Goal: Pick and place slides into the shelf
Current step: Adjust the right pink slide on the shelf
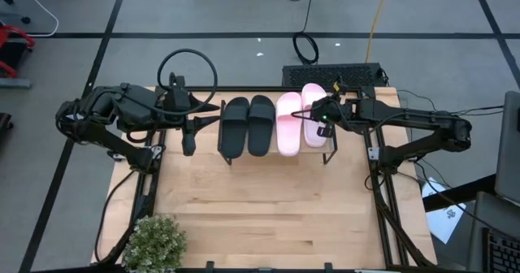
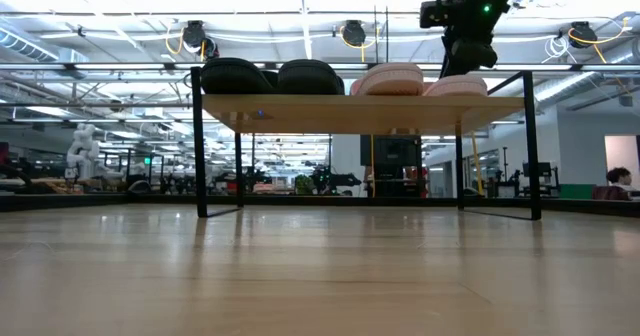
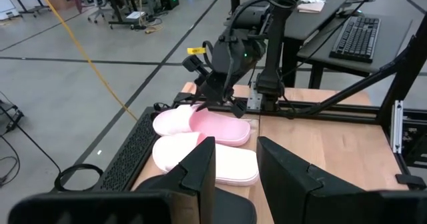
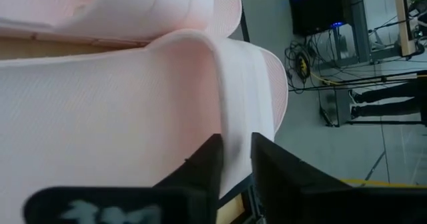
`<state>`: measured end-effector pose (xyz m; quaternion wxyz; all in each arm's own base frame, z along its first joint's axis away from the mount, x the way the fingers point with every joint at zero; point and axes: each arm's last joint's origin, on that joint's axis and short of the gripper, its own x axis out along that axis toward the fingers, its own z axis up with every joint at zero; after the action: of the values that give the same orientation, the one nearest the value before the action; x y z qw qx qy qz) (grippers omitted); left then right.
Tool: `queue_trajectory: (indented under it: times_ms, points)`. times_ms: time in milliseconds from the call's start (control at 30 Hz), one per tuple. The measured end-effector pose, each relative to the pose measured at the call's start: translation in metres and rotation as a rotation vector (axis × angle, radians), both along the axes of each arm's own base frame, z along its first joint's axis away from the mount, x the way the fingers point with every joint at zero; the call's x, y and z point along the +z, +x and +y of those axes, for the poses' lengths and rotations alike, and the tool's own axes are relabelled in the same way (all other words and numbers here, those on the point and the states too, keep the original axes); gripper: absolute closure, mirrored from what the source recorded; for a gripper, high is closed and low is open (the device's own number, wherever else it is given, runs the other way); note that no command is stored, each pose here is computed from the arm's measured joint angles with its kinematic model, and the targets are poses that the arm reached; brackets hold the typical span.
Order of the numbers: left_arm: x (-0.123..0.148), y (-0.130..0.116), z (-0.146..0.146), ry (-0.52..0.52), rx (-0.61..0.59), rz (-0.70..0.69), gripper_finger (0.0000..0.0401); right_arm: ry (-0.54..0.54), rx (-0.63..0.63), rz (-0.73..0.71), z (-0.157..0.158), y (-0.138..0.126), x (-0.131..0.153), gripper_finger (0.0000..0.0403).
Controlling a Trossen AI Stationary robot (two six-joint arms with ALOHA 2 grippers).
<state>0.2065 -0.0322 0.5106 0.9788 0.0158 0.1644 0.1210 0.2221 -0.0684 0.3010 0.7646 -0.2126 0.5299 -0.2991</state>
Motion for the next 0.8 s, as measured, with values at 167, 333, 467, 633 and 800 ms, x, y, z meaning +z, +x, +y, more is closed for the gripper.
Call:
queue_trajectory:
  times_ms: [167, 333, 467, 633, 800]
  points:
    - [-0.0004, -0.0002, 0.0, 0.002, 0.0, 0.005, 0.0288, -0.005, 0.009, -0.003, -0.0002, 0.0009, 0.0003, 0.0365]
    - [-0.0007, -0.0002, 0.0, 0.0, 0.0, 0.007, 0.0288, -0.007, 0.014, -0.001, -0.0002, 0.0011, 0.0004, 0.0386]
    - [-0.0013, -0.0005, 0.0001, 0.001, 0.0, 0.013, 0.0288, -0.005, 0.014, -0.001, -0.0002, 0.0011, 0.0004, 0.0398]
    - [-0.0019, -0.0007, 0.0001, -0.001, 0.002, 0.02, 0.0288, -0.003, 0.019, 0.012, 0.0004, 0.0004, -0.0001, 0.0399]
    - [-0.0019, -0.0007, 0.0001, -0.001, 0.002, 0.019, 0.0288, 0.0, 0.018, 0.031, 0.0008, -0.0012, -0.0009, 0.04]
